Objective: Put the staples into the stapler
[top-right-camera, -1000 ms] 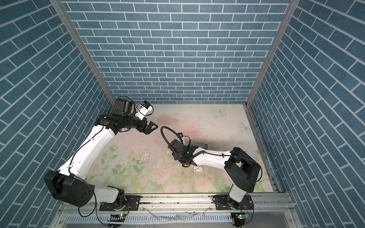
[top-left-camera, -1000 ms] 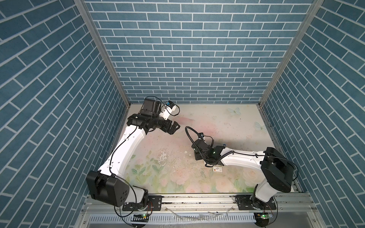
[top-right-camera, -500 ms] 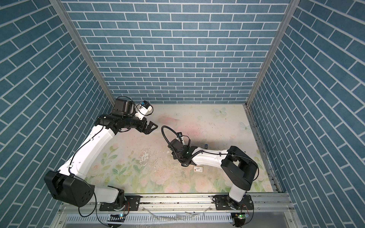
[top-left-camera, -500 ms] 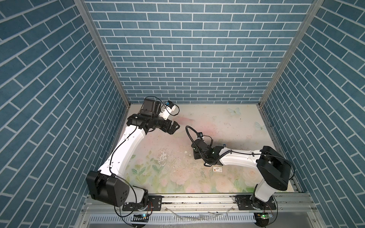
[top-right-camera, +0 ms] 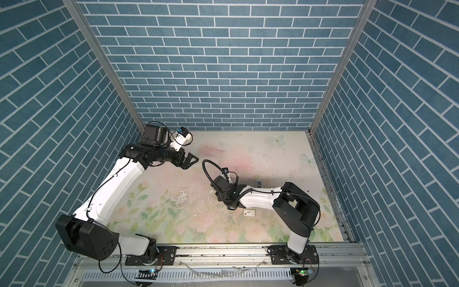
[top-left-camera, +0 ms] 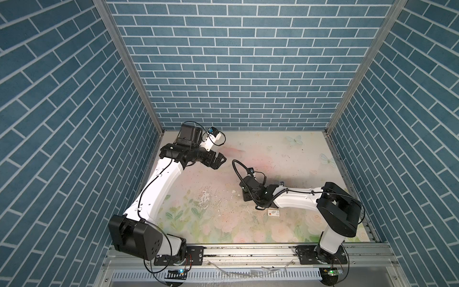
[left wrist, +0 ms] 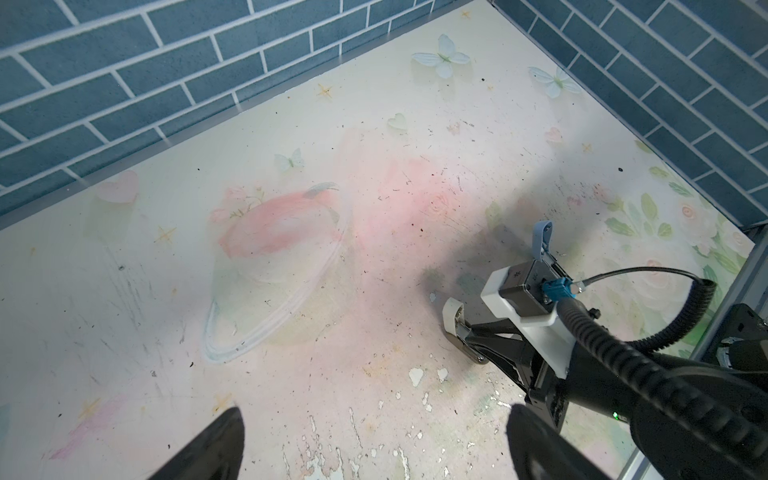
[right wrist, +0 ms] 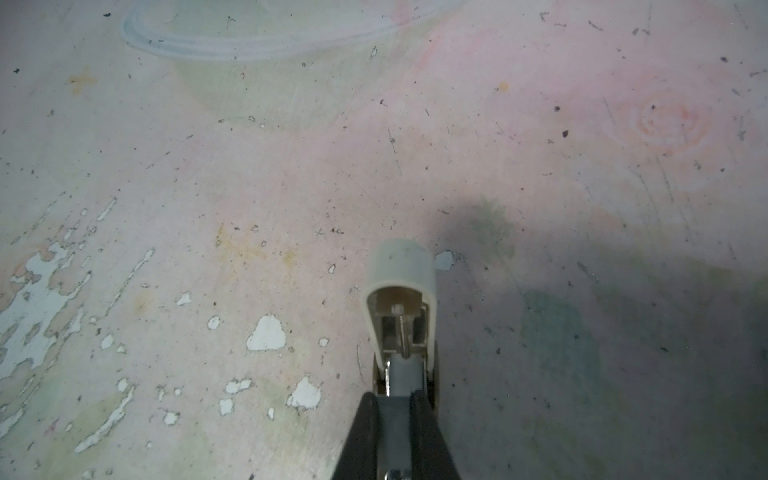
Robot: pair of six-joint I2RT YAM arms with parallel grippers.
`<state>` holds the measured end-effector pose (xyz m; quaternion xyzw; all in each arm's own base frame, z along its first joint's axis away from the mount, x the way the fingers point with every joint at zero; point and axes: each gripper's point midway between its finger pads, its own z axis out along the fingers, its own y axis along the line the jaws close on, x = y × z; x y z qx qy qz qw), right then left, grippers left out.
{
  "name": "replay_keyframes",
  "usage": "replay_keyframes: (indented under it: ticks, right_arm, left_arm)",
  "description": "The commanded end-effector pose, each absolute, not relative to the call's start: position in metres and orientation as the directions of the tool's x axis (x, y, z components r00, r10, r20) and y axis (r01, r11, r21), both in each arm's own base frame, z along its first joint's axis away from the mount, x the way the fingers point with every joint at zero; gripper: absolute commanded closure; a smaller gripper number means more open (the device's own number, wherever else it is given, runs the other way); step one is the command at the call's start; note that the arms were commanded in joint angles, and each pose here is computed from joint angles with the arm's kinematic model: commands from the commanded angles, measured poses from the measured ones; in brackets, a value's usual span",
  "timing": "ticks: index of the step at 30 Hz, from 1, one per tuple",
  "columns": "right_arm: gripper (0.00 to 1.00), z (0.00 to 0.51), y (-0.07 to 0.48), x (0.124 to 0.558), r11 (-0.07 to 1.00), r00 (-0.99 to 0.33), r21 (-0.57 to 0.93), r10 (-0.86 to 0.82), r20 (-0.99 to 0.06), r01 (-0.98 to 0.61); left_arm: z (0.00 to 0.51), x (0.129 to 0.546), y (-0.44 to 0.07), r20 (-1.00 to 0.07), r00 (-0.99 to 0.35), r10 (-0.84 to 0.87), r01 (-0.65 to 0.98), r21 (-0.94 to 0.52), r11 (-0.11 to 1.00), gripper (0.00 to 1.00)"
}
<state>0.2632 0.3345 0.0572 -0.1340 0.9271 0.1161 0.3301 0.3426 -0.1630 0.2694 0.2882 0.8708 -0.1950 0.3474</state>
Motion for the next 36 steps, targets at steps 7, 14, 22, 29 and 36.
replay_keyframes:
  ticks: [7, 14, 22, 29, 36]
  right_arm:
    - [0.89, 0.0447, 0.3248, 0.2629, 0.946, -0.749, 0.106, -0.171, -0.640, -0.306]
    - [0.88, 0.0428, 0.3236, 0.2619, 0.946, -0.751, 0.109, -0.168, -0.639, -0.305]
    - [0.88, 0.0412, 0.3246, 0.2613, 0.945, -0.752, 0.111, -0.170, -0.637, -0.307]
    - [0.88, 0.0399, 0.3258, 0.2599, 0.942, -0.754, 0.123, -0.166, -0.635, -0.312]
    - [0.88, 0.0399, 0.3210, 0.2603, 0.947, -0.753, 0.111, -0.165, -0.637, -0.301]
  left_arm:
    - [0.2674, 0.3397, -0.1617, -0.716, -0.602, 0.354, 0.633, -0.158, 0.758, 0.00]
    - [0.2660, 0.3403, -0.1622, -0.712, -0.608, 0.351, 0.631, -0.164, 0.759, 0.00]
    - [0.2661, 0.3404, -0.1619, -0.712, -0.608, 0.352, 0.630, -0.163, 0.759, 0.00]
    - [0.2641, 0.3398, -0.1620, -0.709, -0.610, 0.353, 0.630, -0.165, 0.759, 0.00]
    - [0.2639, 0.3400, -0.1621, -0.710, -0.611, 0.351, 0.629, -0.167, 0.759, 0.01]
